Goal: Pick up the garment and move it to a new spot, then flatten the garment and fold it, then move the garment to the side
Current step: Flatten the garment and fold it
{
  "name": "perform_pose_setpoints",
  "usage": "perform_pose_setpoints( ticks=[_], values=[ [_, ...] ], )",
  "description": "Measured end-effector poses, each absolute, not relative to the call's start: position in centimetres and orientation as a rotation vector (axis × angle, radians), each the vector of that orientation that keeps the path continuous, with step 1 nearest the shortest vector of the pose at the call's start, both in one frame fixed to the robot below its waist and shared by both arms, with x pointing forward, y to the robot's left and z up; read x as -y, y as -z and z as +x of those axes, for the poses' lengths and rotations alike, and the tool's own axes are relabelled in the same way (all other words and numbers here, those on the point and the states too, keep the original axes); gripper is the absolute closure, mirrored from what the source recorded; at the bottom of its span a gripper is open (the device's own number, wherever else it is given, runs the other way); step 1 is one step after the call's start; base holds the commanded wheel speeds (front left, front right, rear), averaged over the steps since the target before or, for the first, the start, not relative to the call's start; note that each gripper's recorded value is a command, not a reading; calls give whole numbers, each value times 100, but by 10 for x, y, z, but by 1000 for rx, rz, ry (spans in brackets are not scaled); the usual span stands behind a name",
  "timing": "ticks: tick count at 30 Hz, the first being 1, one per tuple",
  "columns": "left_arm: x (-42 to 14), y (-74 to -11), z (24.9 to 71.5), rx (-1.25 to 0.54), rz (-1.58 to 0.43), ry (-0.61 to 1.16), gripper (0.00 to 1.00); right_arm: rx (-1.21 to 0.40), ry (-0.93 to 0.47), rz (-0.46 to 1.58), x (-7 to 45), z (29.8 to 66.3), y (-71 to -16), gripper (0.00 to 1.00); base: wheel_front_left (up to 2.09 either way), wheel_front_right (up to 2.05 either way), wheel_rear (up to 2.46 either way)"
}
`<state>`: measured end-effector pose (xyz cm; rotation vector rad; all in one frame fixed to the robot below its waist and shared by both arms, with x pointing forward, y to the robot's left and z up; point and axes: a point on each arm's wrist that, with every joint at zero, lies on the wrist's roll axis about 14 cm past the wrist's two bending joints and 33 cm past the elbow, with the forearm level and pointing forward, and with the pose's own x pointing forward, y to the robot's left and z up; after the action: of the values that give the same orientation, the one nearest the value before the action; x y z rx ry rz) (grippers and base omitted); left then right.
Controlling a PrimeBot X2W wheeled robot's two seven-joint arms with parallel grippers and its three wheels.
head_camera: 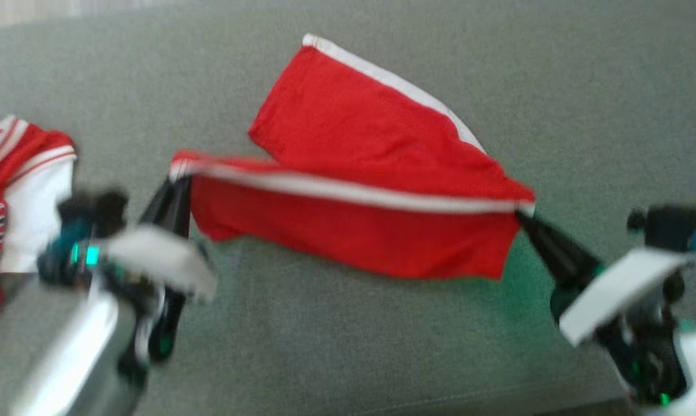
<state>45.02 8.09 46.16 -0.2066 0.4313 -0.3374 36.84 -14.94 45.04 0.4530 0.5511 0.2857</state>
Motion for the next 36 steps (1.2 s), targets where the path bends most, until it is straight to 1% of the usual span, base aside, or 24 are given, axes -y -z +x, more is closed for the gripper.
perform_pose_setpoints(
  ticks=[3, 6, 11, 16, 23, 27, 30, 31, 32, 33, 36],
  values=[
    [-60, -455, 482, -459, -158, 413, 100, -535, -249, 470, 157, 392, -445, 100, 0, 0, 0],
    [-42, -442, 508, -521, -110, 456, 100, -521, -216, 522, 161, 406, -441, 100, 0, 0, 0],
    [-20, -412, 542, -666, -36, 494, 100, -517, -175, 611, 163, 417, -434, 100, 0, 0, 0],
    [2, -396, 563, -737, 8, 531, 100, -516, -151, 654, 165, 422, -430, 100, 0, 0, 0],
    [39, -388, 595, -744, 45, 580, 100, -501, -112, 653, 175, 426, -425, 100, 0, 0, 0],
    [50, -386, 607, -722, 56, 582, 100, -488, -95, 656, 179, 426, -421, 100, 0, 0, 0],
    [52, -380, 608, -736, 52, 573, 100, -487, -101, 657, 177, 427, -419, 100, 0, 0, 0],
    [52, -377, 606, -749, 50, 572, 91, -490, -109, 658, 175, 427, -419, 62, 0, 0, 0],
    [52, -374, 604, -761, 48, 569, 11, -487, -117, 659, 173, 428, -420, 0, 0, 0, 0],
    [51, -373, 603, -767, 45, 565, 0, -478, -125, 655, 172, 428, -421, 0, 0, 0, 0],
    [49, -374, 601, -753, 25, 558, 0, -461, -129, 622, 176, 427, -421, 0, 0, 0, 0]
  ],
)
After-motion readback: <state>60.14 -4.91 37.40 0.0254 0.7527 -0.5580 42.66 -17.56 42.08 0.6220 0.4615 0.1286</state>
